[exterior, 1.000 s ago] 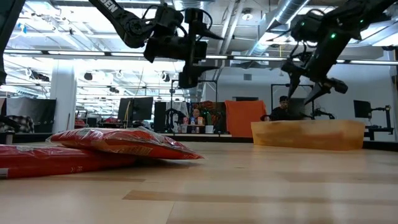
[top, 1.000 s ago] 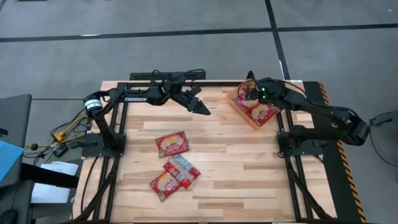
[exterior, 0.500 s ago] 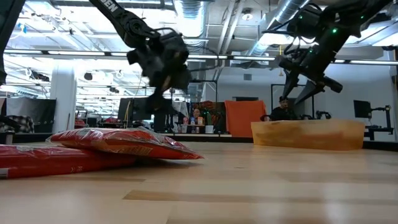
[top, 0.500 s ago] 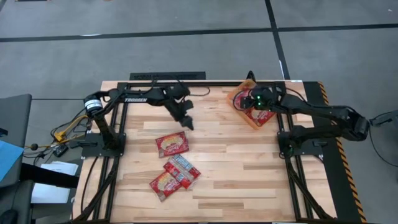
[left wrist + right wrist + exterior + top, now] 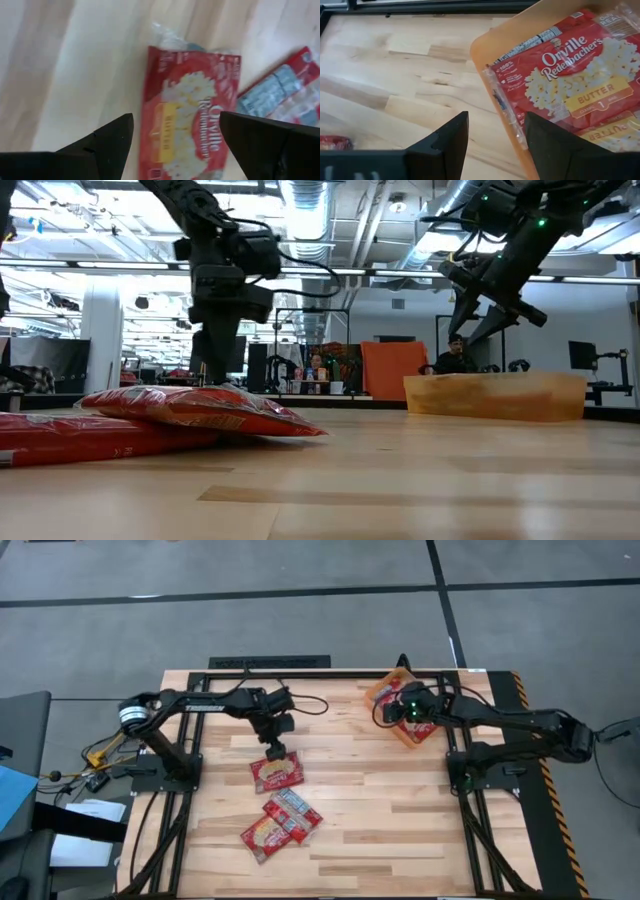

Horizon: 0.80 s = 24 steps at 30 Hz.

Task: Sort popcorn bags into baskets
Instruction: Put the red popcorn bag into the orange bin

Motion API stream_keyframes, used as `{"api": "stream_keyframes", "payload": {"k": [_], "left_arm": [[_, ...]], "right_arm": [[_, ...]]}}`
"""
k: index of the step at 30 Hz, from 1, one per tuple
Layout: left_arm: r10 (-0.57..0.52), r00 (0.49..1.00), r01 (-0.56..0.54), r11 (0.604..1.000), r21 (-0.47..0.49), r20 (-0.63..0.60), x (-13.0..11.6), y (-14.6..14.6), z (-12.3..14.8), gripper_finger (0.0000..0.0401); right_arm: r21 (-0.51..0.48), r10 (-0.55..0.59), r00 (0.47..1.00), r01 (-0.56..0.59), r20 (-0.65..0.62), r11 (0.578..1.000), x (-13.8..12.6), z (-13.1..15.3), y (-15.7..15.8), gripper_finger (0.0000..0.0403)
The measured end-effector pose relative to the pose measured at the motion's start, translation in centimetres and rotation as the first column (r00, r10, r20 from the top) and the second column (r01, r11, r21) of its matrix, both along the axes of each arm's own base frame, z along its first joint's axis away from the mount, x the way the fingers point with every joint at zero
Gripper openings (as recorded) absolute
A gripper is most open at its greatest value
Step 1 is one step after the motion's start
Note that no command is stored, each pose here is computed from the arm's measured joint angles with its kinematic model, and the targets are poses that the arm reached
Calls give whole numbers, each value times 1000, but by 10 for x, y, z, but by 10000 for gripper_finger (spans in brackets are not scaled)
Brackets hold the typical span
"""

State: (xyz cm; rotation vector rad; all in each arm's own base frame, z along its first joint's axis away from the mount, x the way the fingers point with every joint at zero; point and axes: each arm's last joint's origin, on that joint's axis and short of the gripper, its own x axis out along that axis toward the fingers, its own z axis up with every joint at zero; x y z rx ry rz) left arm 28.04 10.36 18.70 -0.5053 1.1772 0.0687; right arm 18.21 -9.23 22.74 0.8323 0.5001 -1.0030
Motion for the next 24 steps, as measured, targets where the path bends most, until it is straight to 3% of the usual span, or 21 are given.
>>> {"api": "stream_keyframes", "payload": {"k": [2,7,16,20,24], "left_arm": [[9,1000,-9,1000,30,21,-9,-3,-4,283],[18,997,-19,1000,4,76,-28,-13,-22,283],[8,1000,-8,1000,26,8,-43,-30,-55,275],[34,999,-31,997,70,-37,-48,-33,-61,233],[69,996,-66,996,64,-48,-49,-32,-62,154]], "right_arm": [[-6,6,1000,-6,-3,1000,1,0,2,212],[-17,14,1000,-14,-8,1000,2,0,5,214],[-13,7,1000,-7,-2,1000,2,0,5,210],[-11,0,1000,0,10,1000,3,1,4,205],[-14,0,1000,1,20,1000,3,1,4,199]]}}
